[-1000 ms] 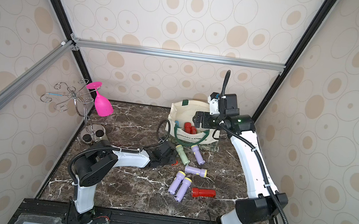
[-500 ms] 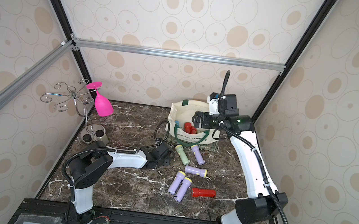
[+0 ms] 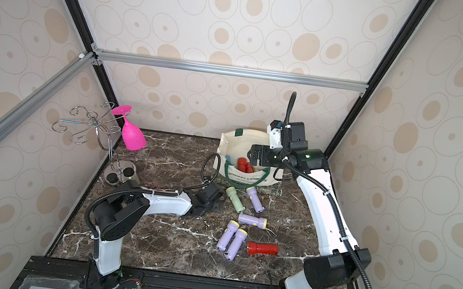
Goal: Put the flashlights into the tote bags
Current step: Pick up the flashlight from the center of the board.
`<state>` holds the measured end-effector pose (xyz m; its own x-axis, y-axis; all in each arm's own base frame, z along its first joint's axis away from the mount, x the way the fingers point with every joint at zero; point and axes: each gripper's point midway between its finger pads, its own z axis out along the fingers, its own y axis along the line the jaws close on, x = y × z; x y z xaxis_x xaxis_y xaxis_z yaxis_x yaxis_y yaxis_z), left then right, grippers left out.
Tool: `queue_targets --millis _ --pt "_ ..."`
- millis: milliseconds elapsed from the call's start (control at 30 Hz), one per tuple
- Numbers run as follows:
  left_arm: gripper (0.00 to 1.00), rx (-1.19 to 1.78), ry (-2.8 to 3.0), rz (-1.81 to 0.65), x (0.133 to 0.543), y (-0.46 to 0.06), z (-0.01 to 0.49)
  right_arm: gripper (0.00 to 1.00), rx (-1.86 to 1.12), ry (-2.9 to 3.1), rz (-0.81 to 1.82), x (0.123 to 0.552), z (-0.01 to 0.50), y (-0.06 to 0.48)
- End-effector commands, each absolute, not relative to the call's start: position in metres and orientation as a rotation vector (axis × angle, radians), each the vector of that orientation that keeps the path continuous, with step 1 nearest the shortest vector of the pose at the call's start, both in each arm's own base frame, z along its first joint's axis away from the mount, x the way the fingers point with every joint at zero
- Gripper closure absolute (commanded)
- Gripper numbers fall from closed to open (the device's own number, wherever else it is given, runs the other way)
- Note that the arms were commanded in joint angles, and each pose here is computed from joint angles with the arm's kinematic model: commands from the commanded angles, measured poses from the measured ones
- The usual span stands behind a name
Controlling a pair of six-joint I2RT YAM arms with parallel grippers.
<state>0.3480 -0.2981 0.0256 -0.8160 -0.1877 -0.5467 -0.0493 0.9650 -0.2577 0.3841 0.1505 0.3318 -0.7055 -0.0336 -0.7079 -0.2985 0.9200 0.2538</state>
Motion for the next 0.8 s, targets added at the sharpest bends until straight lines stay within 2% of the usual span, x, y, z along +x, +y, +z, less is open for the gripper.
queue_targets --millis 0,67,167,433,567,767 --pt "0.76 -0.176 2.599 -0.231 0.332 -0.276 0.000 0.00 -0.236 2.289 0.484 0.374 0.346 0.150" --pt "0.82 -0.194 2.586 -0.262 0.332 -0.274 0.005 0.00 -0.235 2.296 0.503 0.370 0.344 0.151" --pt "0.86 -0.245 2.563 -0.316 0.332 -0.268 0.022 0.00 -0.223 2.314 0.544 0.361 0.339 0.154" --pt "0.89 -0.153 2.334 -0.618 0.338 -0.282 0.118 0.00 -0.263 2.308 0.729 0.335 0.342 0.171" --pt "0.89 -0.066 2.183 -0.819 0.334 -0.293 0.171 0.01 -0.305 2.282 0.879 0.322 0.348 0.187" --pt "0.88 0.055 1.971 -0.985 0.322 -0.301 0.247 0.01 -0.362 2.229 1.094 0.313 0.354 0.210"
